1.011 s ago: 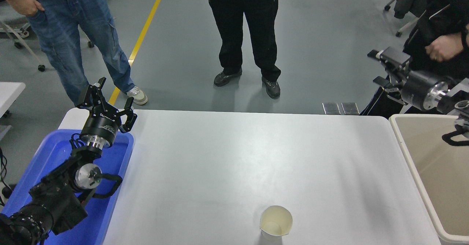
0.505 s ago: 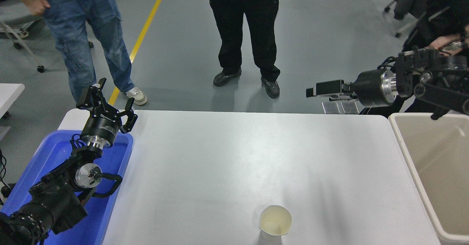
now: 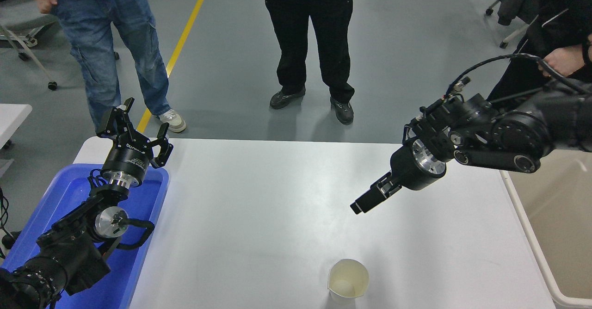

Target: Dispose of the paper cup in the dustbin

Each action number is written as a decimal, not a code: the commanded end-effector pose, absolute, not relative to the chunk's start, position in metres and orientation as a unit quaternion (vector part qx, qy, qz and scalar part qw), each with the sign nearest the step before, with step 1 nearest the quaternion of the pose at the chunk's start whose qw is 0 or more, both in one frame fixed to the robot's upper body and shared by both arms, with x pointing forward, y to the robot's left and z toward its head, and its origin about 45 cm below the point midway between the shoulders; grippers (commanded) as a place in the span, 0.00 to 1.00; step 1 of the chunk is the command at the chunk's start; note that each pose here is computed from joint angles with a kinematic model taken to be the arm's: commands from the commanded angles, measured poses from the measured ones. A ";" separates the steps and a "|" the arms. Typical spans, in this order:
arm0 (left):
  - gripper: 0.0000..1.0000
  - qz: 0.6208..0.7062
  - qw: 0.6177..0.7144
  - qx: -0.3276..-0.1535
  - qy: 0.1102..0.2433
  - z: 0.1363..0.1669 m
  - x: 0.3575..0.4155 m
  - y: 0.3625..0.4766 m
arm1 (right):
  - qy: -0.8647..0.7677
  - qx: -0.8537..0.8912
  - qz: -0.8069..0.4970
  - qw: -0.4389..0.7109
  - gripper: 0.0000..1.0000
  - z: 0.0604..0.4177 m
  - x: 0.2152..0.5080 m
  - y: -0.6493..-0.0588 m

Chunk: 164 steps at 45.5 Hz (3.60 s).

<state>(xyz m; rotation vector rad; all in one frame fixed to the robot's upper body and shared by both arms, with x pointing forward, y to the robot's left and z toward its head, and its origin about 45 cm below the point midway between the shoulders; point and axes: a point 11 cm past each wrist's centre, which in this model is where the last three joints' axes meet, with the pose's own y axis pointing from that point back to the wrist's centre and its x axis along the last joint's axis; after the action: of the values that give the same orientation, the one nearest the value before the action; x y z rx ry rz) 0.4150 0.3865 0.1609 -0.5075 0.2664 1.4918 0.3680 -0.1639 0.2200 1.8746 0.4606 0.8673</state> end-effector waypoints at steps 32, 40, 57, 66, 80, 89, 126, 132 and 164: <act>1.00 0.669 0.697 -0.228 0.119 0.1610 0.4150 0.387 | 0.239 0.788 0.301 0.480 1.00 0.151 0.326 -0.159; 1.00 0.669 0.697 -0.228 0.119 0.1610 0.4150 0.387 | 0.231 0.791 0.295 0.484 0.99 0.142 0.327 -0.164; 1.00 0.669 0.697 -0.228 0.119 0.1610 0.4150 0.387 | 0.219 0.803 0.290 0.472 0.97 0.128 0.322 -0.163; 1.00 0.669 0.697 -0.228 0.119 0.1610 0.4150 0.387 | 0.216 0.808 0.293 0.463 0.82 0.128 0.322 -0.159; 1.00 0.669 0.697 -0.228 0.119 0.1610 0.4150 0.387 | 0.226 0.798 0.294 0.474 0.00 0.129 0.325 -0.170; 1.00 0.670 0.697 -0.227 0.119 0.1607 0.4149 0.387 | 0.224 0.798 0.296 0.474 0.00 0.131 0.327 -0.170; 1.00 0.669 0.697 -0.227 0.120 0.1603 0.4146 0.387 | 0.152 0.829 0.307 0.442 0.00 0.193 0.362 -0.170; 1.00 0.669 0.697 -0.228 0.119 0.1610 0.4150 0.387 | 0.132 0.839 0.301 0.433 0.00 0.217 0.368 -0.170; 1.00 0.669 0.697 -0.228 0.119 0.1610 0.4150 0.387 | 0.014 0.879 0.320 0.352 0.00 0.370 0.404 -0.177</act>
<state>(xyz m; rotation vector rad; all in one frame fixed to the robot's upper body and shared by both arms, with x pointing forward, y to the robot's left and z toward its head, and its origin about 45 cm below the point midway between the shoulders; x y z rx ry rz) 0.4150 0.3867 0.1609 -0.5075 0.2665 1.4922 0.3947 -0.1684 0.3220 2.2288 0.1331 0.7872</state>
